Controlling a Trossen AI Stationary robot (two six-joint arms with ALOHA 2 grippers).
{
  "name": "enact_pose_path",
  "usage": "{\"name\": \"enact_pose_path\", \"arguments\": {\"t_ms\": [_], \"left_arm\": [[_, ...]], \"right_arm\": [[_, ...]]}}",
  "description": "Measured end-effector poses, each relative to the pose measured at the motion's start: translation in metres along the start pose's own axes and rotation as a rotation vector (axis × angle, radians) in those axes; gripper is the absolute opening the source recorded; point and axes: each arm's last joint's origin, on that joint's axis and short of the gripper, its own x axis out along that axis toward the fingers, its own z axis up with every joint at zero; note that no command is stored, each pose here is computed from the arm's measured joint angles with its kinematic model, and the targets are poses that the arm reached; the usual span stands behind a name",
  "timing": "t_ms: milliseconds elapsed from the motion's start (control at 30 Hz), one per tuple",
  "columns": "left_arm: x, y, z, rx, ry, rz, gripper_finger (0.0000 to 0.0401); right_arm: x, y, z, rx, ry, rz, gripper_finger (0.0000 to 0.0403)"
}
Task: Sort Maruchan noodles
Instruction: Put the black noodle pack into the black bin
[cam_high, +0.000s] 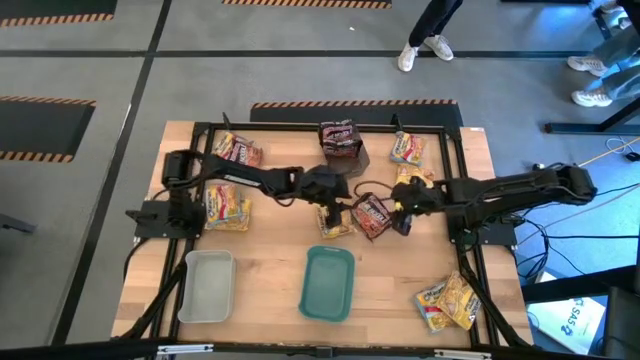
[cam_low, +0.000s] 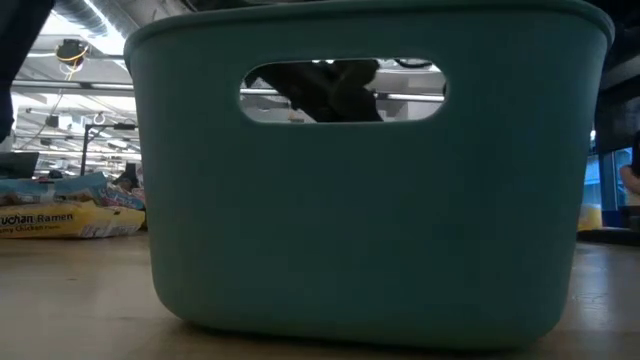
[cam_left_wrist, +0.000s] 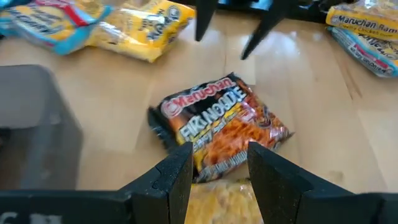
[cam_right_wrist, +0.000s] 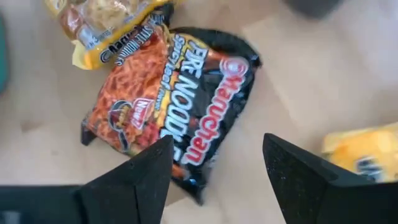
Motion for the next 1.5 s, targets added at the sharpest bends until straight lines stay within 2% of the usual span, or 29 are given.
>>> {"name": "enact_pose_path", "arguments": {"t_ms": [267, 467, 867, 1167, 1300, 1500], "left_arm": [[0.039, -0.024, -0.002, 0.033, 0.039, -0.047, 0.0147], [0.061, -0.035, -0.012, 0.039, 0.058, -0.063, 0.0147], [0.079, -0.032, -0.032, 0.018, 0.102, -0.054, 0.0147], [0.079, -0.03, -0.033, 0.017, 0.113, -0.042, 0.0147], [0.082, -0.029, -0.039, 0.017, 0.139, -0.031, 0.0147], [0.085, -0.028, -0.043, 0.018, 0.146, -0.029, 0.0147]], "right_arm": [[0.016, -0.016, -0.009, 0.229, 0.0, 0.16, 0.0234], [0.021, -0.029, -0.011, 0.306, 0.006, 0.134, 0.0234], [0.023, -0.035, -0.009, 0.339, -0.012, 0.142, 0.0234], [0.023, -0.035, -0.009, 0.357, -0.003, 0.156, 0.0235], [0.025, -0.033, -0.01, 0.381, 0.032, 0.195, 0.0256], [0.039, -0.032, -0.01, 0.392, 0.074, 0.17, 0.0306]]}}
